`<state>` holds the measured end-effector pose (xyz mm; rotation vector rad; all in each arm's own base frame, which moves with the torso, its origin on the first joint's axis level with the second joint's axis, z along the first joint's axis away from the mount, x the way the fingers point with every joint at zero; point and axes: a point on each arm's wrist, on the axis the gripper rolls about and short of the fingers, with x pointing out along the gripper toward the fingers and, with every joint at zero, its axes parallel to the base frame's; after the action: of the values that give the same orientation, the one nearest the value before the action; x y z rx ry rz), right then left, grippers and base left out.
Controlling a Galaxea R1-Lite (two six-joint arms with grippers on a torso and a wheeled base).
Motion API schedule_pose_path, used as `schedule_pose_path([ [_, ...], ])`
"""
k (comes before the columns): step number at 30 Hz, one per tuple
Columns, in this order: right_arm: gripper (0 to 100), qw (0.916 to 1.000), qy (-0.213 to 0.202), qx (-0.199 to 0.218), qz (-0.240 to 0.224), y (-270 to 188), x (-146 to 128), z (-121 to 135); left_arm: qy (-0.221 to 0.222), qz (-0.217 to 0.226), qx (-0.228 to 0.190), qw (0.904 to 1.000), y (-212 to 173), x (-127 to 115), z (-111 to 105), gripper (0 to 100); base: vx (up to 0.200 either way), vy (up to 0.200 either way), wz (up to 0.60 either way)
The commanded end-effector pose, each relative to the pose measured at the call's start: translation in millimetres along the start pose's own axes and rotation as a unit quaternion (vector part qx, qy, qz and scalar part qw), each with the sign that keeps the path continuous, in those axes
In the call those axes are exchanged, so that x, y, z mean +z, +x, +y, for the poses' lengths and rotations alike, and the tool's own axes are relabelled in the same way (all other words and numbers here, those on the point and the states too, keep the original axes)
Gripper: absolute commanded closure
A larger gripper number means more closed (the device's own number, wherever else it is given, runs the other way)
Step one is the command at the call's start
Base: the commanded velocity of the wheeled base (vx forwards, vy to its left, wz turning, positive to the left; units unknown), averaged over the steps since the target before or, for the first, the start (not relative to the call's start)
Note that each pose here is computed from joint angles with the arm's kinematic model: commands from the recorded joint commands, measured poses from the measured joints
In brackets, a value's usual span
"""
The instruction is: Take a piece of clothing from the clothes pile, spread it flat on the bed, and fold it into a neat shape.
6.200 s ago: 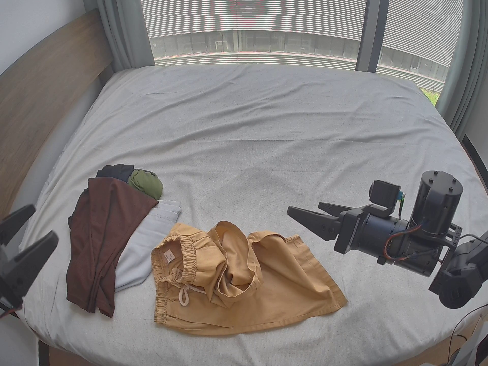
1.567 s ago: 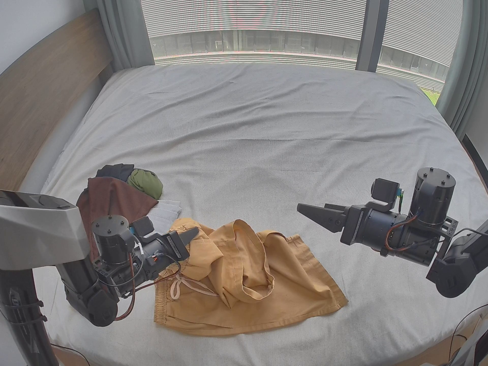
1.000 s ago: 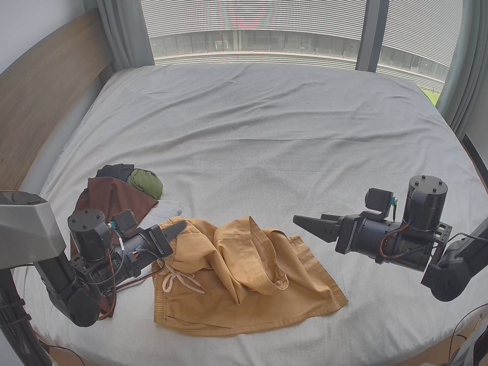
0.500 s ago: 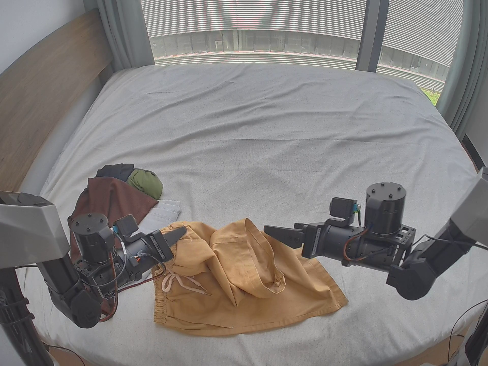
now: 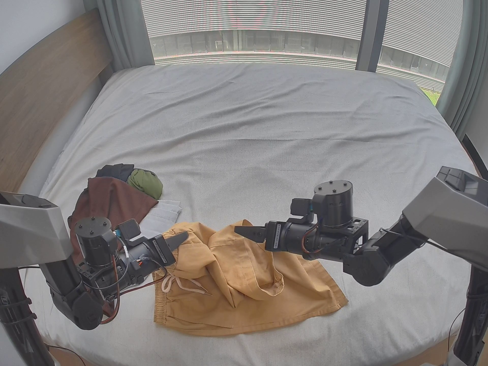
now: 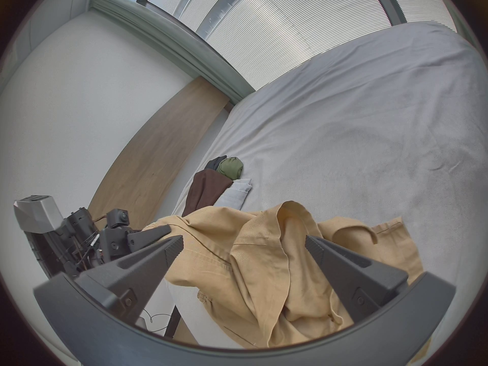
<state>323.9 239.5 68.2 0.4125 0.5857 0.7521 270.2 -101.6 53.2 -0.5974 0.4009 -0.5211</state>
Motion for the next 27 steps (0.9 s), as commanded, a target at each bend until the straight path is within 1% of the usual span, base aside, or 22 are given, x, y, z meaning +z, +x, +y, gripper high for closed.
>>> schedule_pose_path([
  [1, 0, 0.9997, 0.013, -0.005, 0.022, 30, -11, -5, 0.001, -0.003, -0.002, 1.0000, -1, 1, -1, 100, 0.000, 0.000, 0.00],
  [7, 0, 0.9987, 0.036, 0.002, 0.035, 46, -24, -1, 0.001, -0.004, -0.002, 1.0000, -1, 2, -1, 100, 0.000, 0.000, 0.00],
  [9, 0, 0.9985, 0.038, -0.003, 0.041, 52, -30, -4, 0.001, -0.003, -0.002, 1.0000, -1, 1, -1, 100, 0.000, 0.000, 0.00],
  [13, 0, 0.9987, 0.036, -0.018, 0.032, 64, -35, -9, 0.012, 0.000, 0.000, 0.9999, -2, 0, -1, 100, 0.000, 0.000, 0.00],
  [24, 0, 0.9989, 0.036, -0.016, 0.023, 73, -35, -12, 0.016, 0.001, 0.001, 0.9999, -2, -1, 0, 100, 0.000, 0.000, 0.00],
  [25, 100, 0.9989, 0.036, -0.016, 0.023, 73, -35, -12, 0.016, 0.001, 0.001, 0.9999, -2, -1, 0, 100, 0.000, 0.000, 0.00],
  [27, 100, 0.9989, 0.036, -0.018, 0.024, 75, -37, -15, 0.016, 0.001, 0.001, 0.9999, -1, -1, 0, 100, 0.000, 0.000, 0.00],
])
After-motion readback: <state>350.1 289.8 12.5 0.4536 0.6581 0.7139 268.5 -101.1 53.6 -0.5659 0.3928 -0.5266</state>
